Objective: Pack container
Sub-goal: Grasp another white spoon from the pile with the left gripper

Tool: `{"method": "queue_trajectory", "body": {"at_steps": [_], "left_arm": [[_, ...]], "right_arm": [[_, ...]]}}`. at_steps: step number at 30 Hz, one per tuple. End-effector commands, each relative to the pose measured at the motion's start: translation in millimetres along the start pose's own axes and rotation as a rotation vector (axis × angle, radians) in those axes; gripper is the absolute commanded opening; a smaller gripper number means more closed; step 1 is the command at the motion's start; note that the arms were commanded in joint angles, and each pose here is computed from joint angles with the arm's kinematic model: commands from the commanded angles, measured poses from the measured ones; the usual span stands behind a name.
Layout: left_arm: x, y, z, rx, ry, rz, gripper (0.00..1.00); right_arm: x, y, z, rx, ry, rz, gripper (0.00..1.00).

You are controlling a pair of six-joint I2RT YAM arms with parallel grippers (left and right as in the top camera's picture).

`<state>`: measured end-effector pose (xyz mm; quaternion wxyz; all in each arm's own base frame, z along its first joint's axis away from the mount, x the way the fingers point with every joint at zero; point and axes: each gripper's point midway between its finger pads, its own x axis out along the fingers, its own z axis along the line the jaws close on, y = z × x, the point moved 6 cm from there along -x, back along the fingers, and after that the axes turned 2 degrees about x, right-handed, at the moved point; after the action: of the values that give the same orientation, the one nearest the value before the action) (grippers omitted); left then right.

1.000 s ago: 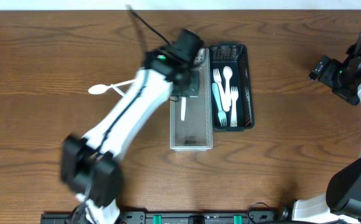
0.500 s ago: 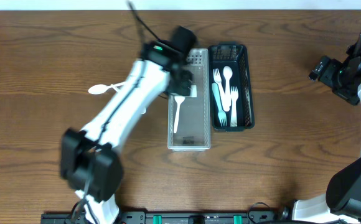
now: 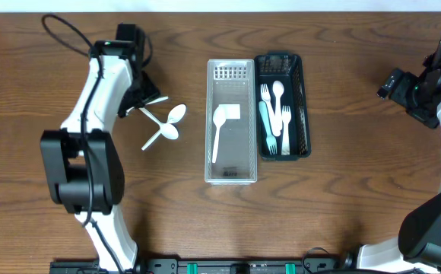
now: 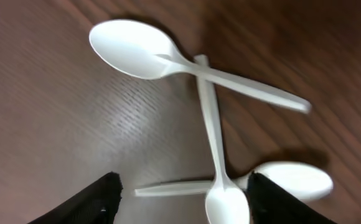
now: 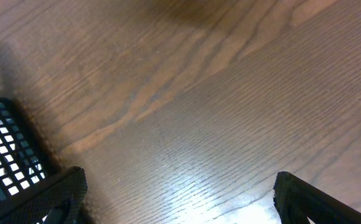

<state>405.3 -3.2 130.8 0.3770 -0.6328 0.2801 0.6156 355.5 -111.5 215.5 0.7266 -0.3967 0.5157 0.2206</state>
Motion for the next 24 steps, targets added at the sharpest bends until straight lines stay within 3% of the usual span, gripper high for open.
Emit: {"method": "queue_trajectory", "body": {"at_steps": [1, 12, 18, 24], "left_arm": [[19.5, -6.9, 3.4, -0.113, 0.018, 0.045, 0.64], [54.3, -10.5, -0.3, -0.135, 0.038, 0.106, 0.63], [55.7, -20.8, 5.6, -0.354, 0.047, 0.089, 0.55], [56.2, -31.2, 4.4, -0.505, 0.076, 0.055, 0.55]], "right_arm": [[0.3, 0.1, -2.2, 0.02, 0.0, 0.003, 0.99], [0.3, 0.1, -2.2, 0.02, 0.0, 0.003, 0.99], [0.3, 0.1, -2.2, 0.021, 0.0, 0.003, 0.99], [0.3, 0.1, -2.2, 0.02, 0.0, 0.003, 0.99]]}}
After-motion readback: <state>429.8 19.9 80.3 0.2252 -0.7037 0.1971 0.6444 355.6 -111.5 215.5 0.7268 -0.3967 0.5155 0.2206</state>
